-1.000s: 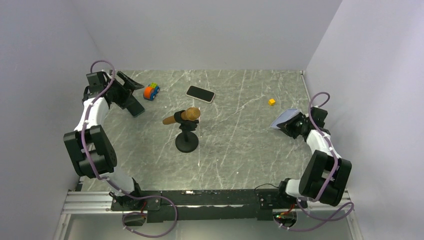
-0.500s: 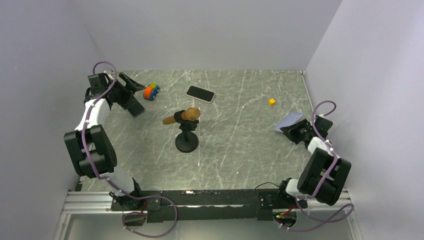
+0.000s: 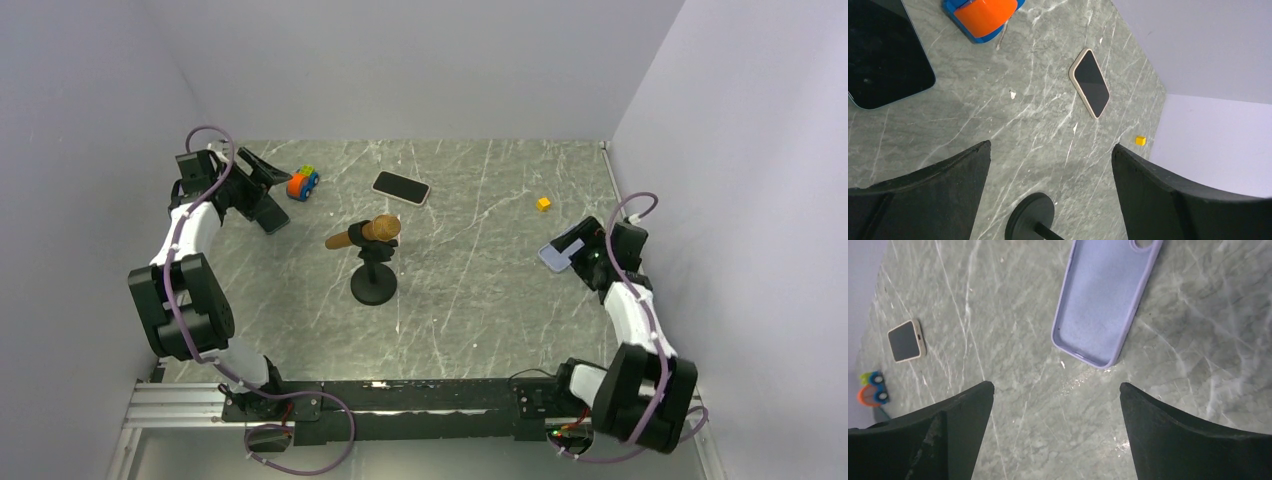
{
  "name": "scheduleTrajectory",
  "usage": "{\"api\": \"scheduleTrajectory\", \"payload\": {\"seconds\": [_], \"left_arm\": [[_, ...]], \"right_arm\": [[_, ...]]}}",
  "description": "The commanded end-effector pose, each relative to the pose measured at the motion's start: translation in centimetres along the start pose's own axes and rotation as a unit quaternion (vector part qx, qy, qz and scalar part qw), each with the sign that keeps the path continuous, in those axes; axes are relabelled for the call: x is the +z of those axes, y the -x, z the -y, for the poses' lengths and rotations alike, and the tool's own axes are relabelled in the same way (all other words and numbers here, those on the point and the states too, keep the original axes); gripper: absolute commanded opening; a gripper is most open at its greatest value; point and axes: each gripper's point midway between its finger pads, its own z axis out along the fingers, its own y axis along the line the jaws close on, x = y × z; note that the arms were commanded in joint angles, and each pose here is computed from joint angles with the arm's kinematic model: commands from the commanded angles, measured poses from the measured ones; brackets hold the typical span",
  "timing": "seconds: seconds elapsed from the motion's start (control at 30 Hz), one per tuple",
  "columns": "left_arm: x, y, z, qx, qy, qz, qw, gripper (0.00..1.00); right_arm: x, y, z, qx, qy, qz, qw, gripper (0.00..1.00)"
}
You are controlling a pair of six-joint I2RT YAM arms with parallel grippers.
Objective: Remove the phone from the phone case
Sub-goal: Place the phone case at the center of the board, then pick up the phone at the center of the board.
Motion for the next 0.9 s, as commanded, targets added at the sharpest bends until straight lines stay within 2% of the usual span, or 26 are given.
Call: {"api": "scheduleTrajectory", "payload": {"seconds": [0.0,0.1,0.23,0.4,0.43,0.6,0.73,0.87], "left_arm": [[-1.4,1.0,1.6,0.023,-0.014,0.034,0.999,0.93],[-2.0,1.4,1.4,0.023,-0.010,0.055,0.998,0.93],[-2.2,1.4,1.6,0.026,-0.013,0.059,0.998,0.93],[-2.1,1.1,1.7,0.036,-0.024,0.057,0.997,0.92],[-2.1,1.2,1.6,0.040,-0.022,0.060,0.997,0.92],[-2.1,1.2,2.1,0.042,-0.038,0.058,0.997,0.91],[-1.8,0.9,2.4,0.034,-0.058,0.049,0.997,0.91],[-1.6,1.1,2.1,0.027,-0.061,0.047,0.997,0.90]], "right_arm": [[-1.6,1.6,-0.9,-0.053,-0.040,0.077,0.995,1.00],[-1.1,-0.5,-6.0,-0.112,0.030,0.073,0.991,1.00],[2.0,-4.5,-14.6,-0.180,0.177,-0.010,0.968,1.00],[9.2,-7.6,-22.5,-0.170,0.257,-0.106,0.945,1.00],[10.9,-8.9,-22.5,-0.164,0.250,-0.129,0.946,1.00],[17.5,-8.8,-27.9,-0.124,0.258,-0.145,0.947,0.99],[22.0,-9.6,-29.8,-0.065,0.255,-0.168,0.950,0.88],[25.0,-11.4,-31.9,-0.047,0.265,-0.185,0.945,0.87]]}}
